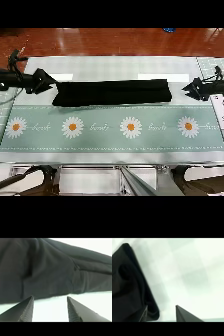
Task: Fold the shirts.
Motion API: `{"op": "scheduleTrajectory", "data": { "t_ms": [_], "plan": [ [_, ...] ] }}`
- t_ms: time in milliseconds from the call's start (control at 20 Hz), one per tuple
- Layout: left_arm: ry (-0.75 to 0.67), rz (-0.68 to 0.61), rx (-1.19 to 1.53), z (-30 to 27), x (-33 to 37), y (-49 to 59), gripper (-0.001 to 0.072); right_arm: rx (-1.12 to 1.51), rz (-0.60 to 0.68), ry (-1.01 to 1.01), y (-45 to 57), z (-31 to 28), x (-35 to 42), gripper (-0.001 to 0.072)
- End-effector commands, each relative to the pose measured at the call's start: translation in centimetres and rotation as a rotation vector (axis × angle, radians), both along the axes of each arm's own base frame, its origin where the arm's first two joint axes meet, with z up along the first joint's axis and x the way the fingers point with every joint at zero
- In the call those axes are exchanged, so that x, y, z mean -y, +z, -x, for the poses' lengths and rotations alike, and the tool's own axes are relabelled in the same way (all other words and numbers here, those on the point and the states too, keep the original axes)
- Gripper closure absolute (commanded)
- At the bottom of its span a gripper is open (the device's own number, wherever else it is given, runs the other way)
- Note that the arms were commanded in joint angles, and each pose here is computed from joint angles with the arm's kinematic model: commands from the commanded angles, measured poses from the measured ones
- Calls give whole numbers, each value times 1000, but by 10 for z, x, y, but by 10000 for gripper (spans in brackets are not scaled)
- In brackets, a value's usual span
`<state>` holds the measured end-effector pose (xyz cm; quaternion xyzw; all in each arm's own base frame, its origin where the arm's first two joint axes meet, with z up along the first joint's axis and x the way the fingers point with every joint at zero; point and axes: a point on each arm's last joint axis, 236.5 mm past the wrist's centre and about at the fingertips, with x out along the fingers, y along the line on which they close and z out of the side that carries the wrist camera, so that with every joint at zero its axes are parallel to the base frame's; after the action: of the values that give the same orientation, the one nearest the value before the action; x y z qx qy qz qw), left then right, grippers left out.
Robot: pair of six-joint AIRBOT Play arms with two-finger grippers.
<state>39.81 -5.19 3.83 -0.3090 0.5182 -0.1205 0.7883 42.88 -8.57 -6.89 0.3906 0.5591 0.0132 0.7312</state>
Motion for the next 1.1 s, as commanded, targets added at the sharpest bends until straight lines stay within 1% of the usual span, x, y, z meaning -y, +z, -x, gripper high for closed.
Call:
{"op": "scheduleTrajectory", "data": {
  "t_ms": [0,150,350,400,450,500,550,600,650,800,900,1000,1050],
  "plan": [
    [-66,-32,39,41,45,-11,199,-11,-102,-1,-22,-11,-28,303],
    [-159,-30,16,52,80,-22,199,-13,-158,45,-33,-27,-59,303],
    [-184,-38,34,48,98,-28,199,-37,-193,150,-43,-29,-109,307],
    [-169,-40,52,42,97,-27,200,-19,-204,175,-37,-31,-120,412],
    [-144,-30,75,35,97,-23,200,21,-214,220,-24,-34,-127,660],
    [-126,-29,97,29,95,-19,201,69,-214,259,-7,-37,-131,689],
    [-109,-18,120,22,96,-12,214,102,-190,267,9,-39,-127,689],
    [-98,0,134,18,98,-6,381,128,-143,281,26,-36,-119,689],
    [-95,23,148,15,102,1,694,134,-88,306,41,-28,-111,690],
    [-70,101,279,-5,131,30,685,118,114,344,84,14,-81,689],
    [-101,107,348,-10,165,39,685,186,193,342,123,43,-79,689],
    [-226,130,330,-1,220,37,685,264,229,328,156,75,-92,689],
    [-309,141,319,5,249,36,685,305,224,320,170,90,-103,689]
  ]
}}
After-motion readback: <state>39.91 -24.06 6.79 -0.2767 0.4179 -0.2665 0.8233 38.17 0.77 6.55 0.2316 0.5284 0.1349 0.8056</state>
